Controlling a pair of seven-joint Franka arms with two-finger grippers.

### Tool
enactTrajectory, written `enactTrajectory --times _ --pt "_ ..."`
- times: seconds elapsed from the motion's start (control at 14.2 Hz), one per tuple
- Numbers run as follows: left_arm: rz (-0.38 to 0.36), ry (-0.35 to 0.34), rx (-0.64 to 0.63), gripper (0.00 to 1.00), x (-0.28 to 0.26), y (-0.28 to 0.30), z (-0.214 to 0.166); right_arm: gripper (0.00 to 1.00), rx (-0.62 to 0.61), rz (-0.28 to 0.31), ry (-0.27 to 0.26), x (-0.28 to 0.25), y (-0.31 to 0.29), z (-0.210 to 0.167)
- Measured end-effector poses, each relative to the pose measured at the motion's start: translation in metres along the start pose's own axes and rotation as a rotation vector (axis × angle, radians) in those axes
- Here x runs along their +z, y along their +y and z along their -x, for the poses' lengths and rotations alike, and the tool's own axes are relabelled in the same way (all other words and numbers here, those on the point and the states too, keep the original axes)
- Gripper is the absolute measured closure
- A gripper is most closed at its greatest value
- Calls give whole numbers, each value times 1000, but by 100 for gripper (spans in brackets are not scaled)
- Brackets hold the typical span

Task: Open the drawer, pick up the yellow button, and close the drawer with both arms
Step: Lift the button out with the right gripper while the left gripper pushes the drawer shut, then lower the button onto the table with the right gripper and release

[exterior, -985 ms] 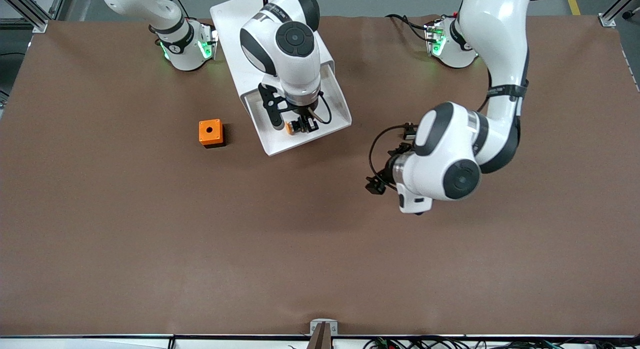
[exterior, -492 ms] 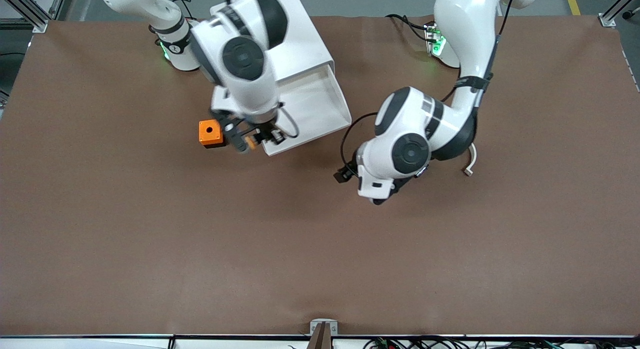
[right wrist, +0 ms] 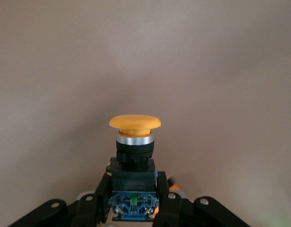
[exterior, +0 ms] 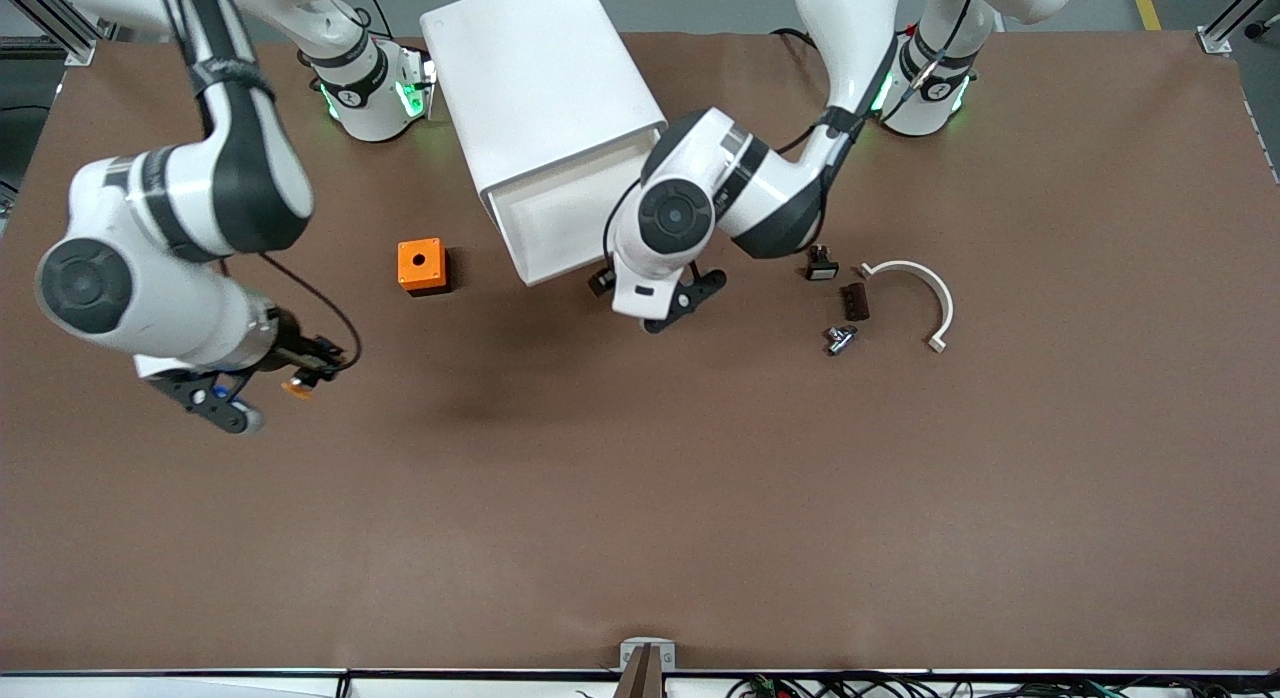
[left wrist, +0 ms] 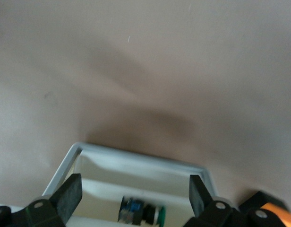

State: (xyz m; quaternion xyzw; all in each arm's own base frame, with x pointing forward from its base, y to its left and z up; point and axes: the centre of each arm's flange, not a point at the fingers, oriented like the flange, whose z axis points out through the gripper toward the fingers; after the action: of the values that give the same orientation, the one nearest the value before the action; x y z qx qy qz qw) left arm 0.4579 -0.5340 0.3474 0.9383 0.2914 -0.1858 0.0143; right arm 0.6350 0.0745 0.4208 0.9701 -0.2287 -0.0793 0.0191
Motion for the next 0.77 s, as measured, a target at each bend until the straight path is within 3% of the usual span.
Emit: enactTrajectory --times 0.21,0.42,0.77 --pt "-45 -3 -5 0 20 -10 47 59 -119 -24 28 40 77 -47" --pt "-54 1 -22 0 35 -13 83 59 -222 -38 89 70 137 -77" --pt "-65 -1 -59 0 48 -14 99 59 -332 -41 192 141 182 -96"
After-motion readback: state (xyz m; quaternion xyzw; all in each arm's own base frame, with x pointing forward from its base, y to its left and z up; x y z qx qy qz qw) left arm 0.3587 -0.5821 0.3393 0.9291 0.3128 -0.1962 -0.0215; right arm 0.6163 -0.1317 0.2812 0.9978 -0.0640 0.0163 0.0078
